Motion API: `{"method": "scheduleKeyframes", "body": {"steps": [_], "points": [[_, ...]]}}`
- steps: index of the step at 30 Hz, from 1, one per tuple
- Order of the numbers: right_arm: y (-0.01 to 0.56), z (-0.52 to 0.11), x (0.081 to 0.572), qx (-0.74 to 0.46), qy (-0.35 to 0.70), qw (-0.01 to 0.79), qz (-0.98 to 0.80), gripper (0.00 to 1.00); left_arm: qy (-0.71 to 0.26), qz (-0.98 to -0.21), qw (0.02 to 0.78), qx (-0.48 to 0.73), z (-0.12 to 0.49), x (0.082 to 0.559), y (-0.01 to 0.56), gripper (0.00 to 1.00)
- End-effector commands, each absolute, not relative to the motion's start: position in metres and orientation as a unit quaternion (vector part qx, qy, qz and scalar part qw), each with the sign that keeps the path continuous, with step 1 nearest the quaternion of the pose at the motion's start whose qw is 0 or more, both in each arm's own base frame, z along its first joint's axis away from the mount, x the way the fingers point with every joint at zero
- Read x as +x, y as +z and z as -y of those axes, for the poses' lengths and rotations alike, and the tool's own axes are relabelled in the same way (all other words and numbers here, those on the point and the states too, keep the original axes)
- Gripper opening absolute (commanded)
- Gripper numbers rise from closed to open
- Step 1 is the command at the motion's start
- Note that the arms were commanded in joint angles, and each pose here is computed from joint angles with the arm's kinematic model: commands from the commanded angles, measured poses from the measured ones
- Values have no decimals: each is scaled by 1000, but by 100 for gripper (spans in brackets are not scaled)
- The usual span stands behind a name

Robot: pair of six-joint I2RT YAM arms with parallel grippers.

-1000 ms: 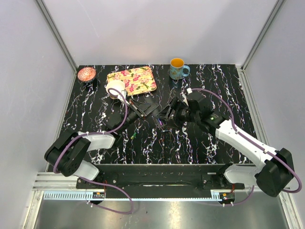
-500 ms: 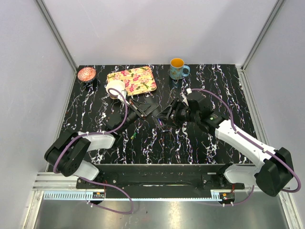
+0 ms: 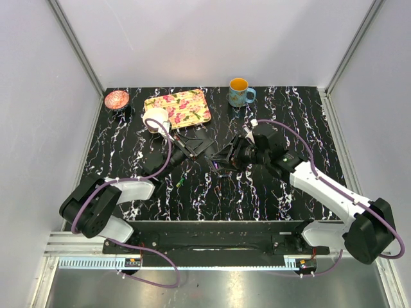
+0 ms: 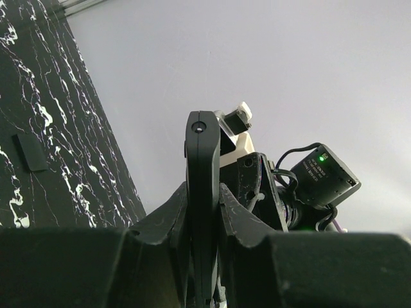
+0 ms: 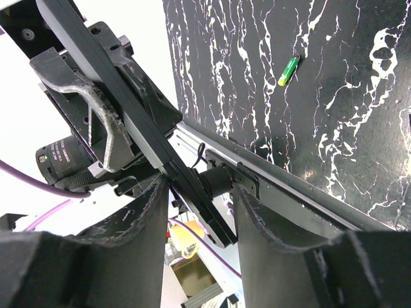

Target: Load the batteries into the remote control

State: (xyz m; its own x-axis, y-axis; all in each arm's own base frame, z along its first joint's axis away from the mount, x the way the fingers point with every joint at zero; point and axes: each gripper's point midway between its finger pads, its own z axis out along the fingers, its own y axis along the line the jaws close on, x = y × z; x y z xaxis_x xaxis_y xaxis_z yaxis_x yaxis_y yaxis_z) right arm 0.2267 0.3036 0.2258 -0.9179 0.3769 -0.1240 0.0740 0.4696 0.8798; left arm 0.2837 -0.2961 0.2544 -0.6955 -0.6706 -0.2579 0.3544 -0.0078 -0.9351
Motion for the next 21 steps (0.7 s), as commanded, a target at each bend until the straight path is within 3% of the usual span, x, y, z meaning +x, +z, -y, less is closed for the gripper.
{"method": "scheduleKeyframes", "body": {"steps": [1, 11, 18, 21], "points": [[222, -309, 222, 100, 503, 140, -847, 45, -735, -538, 402, -97, 289, 271, 302, 0], [218, -318, 213, 47, 511, 112, -851, 46, -745, -535, 388, -88, 294, 269, 303, 0], [242, -311, 215, 32, 512, 151, -845, 71, -734, -544, 394, -98, 291, 271, 296, 0], [261, -307, 214, 20, 512, 173, -841, 77, -727, -550, 398, -100, 289, 272, 292, 0]]}}
